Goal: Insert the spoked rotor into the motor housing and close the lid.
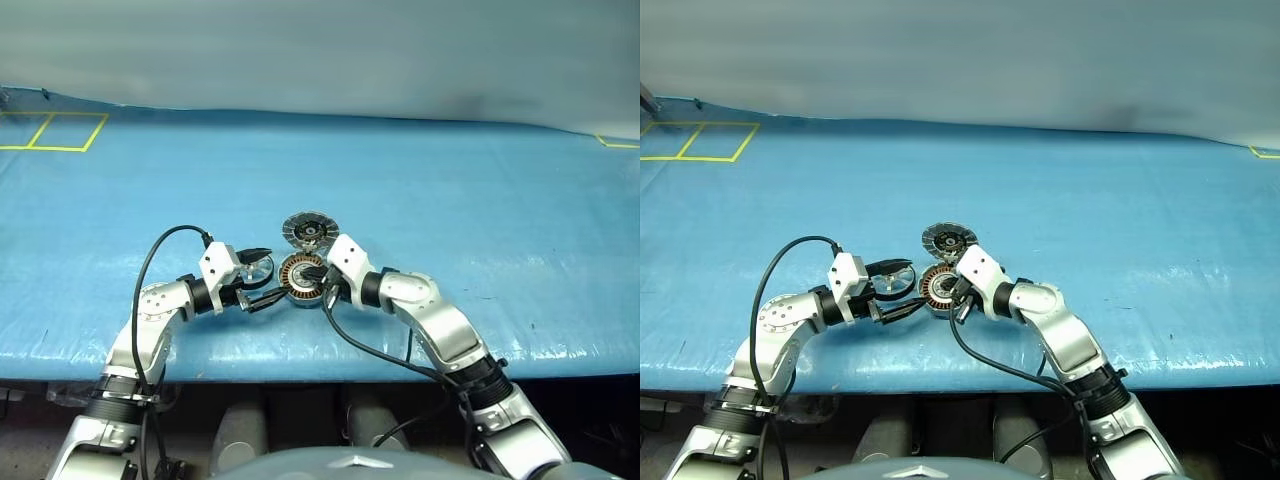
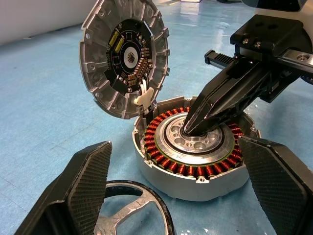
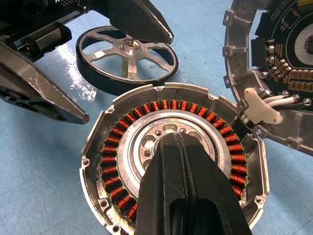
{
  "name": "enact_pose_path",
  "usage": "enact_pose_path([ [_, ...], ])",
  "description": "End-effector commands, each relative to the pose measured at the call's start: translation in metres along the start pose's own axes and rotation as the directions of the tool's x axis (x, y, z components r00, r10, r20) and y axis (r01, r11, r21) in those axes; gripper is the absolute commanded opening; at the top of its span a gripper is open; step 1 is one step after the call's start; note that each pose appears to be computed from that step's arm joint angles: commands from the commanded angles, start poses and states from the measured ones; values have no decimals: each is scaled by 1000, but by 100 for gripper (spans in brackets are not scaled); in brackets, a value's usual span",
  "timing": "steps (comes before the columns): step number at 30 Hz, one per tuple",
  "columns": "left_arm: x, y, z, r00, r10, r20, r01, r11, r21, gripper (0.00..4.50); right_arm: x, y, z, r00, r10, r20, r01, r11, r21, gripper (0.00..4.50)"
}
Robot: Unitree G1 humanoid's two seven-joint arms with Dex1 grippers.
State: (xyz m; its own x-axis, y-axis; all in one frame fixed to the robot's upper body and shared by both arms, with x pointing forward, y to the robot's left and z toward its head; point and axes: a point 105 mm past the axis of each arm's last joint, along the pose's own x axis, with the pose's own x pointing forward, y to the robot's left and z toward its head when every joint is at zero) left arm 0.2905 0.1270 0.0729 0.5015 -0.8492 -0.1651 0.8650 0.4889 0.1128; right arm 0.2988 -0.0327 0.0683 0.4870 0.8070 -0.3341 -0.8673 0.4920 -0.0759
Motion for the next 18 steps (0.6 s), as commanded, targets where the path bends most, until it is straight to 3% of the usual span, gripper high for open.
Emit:
enact_pose_path([
  [1, -2, 4, 8, 1000, 10, 26, -10, 1000, 29, 450, -1, -1, 11, 999, 1, 49, -1, 1000, 10, 2],
  [18, -3, 4, 7, 1000, 12, 22, -13, 999, 29, 450, 1, 7, 6, 999, 40, 22, -40, 999, -7, 2],
])
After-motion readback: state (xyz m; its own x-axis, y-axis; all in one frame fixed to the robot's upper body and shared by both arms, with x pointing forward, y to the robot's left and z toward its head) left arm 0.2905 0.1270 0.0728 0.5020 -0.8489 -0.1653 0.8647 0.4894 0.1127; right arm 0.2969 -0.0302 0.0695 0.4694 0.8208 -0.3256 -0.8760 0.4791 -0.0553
